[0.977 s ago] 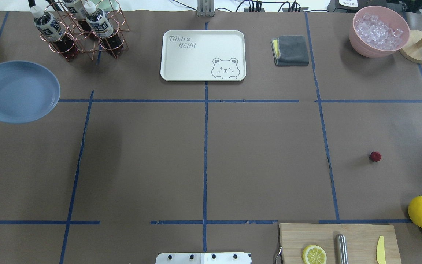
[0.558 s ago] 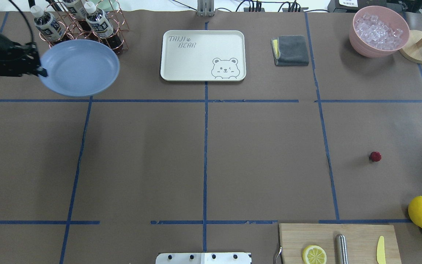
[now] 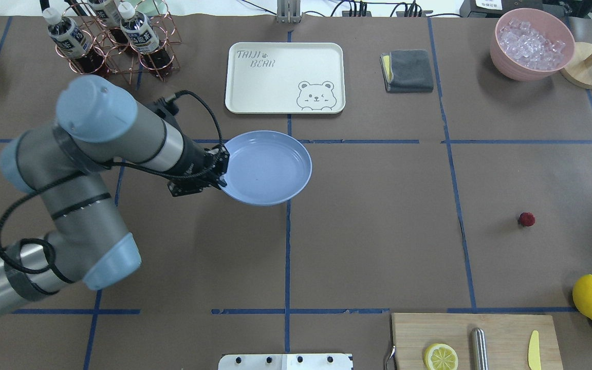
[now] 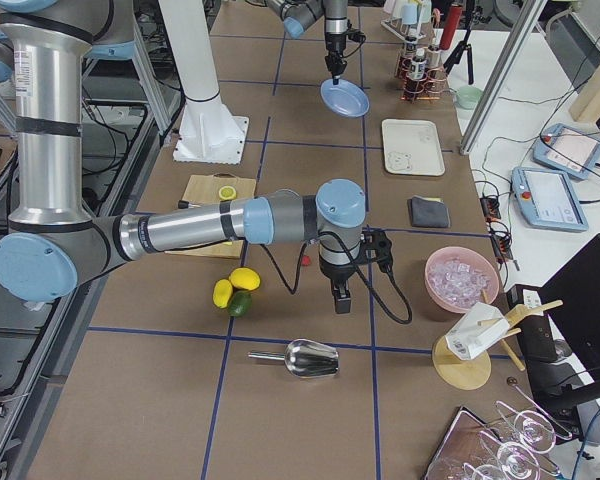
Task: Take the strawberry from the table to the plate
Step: 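Grasp the light blue plate rim with the left gripper and slide it to center, then release the plate and lift the left gripper while the right gripper nears the strawberry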
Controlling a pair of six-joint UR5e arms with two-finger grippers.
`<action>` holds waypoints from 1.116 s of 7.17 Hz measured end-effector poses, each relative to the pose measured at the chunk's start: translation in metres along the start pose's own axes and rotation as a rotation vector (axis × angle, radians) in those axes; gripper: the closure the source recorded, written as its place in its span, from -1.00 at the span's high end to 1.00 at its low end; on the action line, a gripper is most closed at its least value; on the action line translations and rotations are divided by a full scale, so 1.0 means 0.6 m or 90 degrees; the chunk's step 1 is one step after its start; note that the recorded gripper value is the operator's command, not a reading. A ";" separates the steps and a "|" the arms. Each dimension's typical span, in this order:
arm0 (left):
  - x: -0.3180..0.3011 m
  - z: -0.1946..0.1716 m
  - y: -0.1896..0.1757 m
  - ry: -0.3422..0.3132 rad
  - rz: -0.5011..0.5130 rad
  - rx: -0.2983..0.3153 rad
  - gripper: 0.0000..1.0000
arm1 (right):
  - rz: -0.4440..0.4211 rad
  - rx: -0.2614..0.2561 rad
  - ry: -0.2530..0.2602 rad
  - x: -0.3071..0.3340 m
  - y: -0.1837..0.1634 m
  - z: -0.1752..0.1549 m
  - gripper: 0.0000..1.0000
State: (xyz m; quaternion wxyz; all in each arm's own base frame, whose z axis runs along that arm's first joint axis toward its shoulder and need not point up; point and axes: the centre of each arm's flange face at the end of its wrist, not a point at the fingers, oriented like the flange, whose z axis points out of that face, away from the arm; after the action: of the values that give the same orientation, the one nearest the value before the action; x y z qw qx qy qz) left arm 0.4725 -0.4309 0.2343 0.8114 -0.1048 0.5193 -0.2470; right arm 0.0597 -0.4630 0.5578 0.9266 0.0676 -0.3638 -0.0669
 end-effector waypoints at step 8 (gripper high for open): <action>-0.018 -0.002 0.004 0.017 0.076 0.002 1.00 | 0.047 0.022 -0.067 -0.180 -0.036 -0.005 1.00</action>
State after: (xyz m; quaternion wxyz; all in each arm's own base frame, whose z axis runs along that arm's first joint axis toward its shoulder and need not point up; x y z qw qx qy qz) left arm 0.4683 -0.4231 0.2412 0.8177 -0.0693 0.5353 -0.2003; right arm -0.0185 -0.4652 0.4801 0.9067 0.0663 -0.4154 -0.0302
